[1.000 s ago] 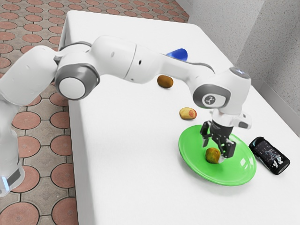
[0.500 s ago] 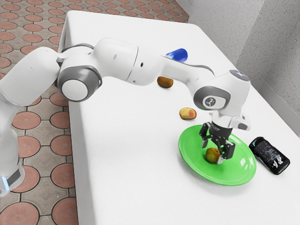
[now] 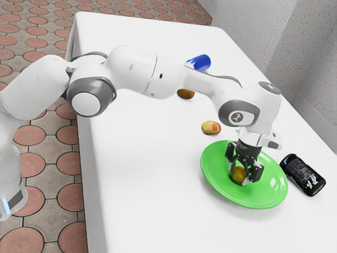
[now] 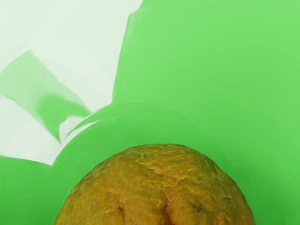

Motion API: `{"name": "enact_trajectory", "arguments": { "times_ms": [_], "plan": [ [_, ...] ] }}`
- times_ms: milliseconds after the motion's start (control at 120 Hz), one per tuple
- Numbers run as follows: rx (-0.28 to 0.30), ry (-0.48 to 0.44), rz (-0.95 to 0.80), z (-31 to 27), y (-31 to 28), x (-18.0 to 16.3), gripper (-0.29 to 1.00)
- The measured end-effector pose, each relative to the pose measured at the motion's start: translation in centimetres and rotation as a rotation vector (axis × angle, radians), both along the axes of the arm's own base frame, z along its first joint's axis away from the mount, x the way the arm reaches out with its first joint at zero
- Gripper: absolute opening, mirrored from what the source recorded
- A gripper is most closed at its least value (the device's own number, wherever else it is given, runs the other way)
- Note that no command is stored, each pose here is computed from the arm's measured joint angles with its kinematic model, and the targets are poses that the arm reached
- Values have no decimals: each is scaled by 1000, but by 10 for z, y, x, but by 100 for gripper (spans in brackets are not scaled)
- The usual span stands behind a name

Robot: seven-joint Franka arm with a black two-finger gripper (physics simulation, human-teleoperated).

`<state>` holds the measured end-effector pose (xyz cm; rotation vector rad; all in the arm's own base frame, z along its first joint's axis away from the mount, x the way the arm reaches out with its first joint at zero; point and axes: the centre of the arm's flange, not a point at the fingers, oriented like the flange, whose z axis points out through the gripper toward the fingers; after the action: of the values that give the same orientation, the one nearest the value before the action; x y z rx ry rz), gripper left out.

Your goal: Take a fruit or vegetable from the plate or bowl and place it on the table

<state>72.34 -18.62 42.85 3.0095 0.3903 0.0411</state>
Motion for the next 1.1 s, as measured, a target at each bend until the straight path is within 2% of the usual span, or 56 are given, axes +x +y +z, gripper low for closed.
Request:
{"name": "enact_trajectory", "arguments": {
  "times_ms": [200, 300, 350, 417, 483, 550, 642, 758, 883, 1067, 1100],
  "plan": [
    [8, -23, -6, 12, -7, -1, 34],
    [48, -111, -15, 79, -7, -18, 32],
    [80, -136, 10, 118, 16, -40, 34],
    [128, -123, 92, 146, 79, -75, 35],
    [169, -96, 200, 153, 150, -86, 35],
    [189, -103, 285, 159, 203, -62, 34],
    [185, -129, 336, 158, 247, -18, 35],
    [172, -53, 360, 108, 285, 6, 34],
    [160, 43, 375, 52, 315, 16, 33],
    [156, 80, 377, 38, 332, 14, 33],
    [151, 83, 378, 37, 335, 13, 42]
  ]
}}
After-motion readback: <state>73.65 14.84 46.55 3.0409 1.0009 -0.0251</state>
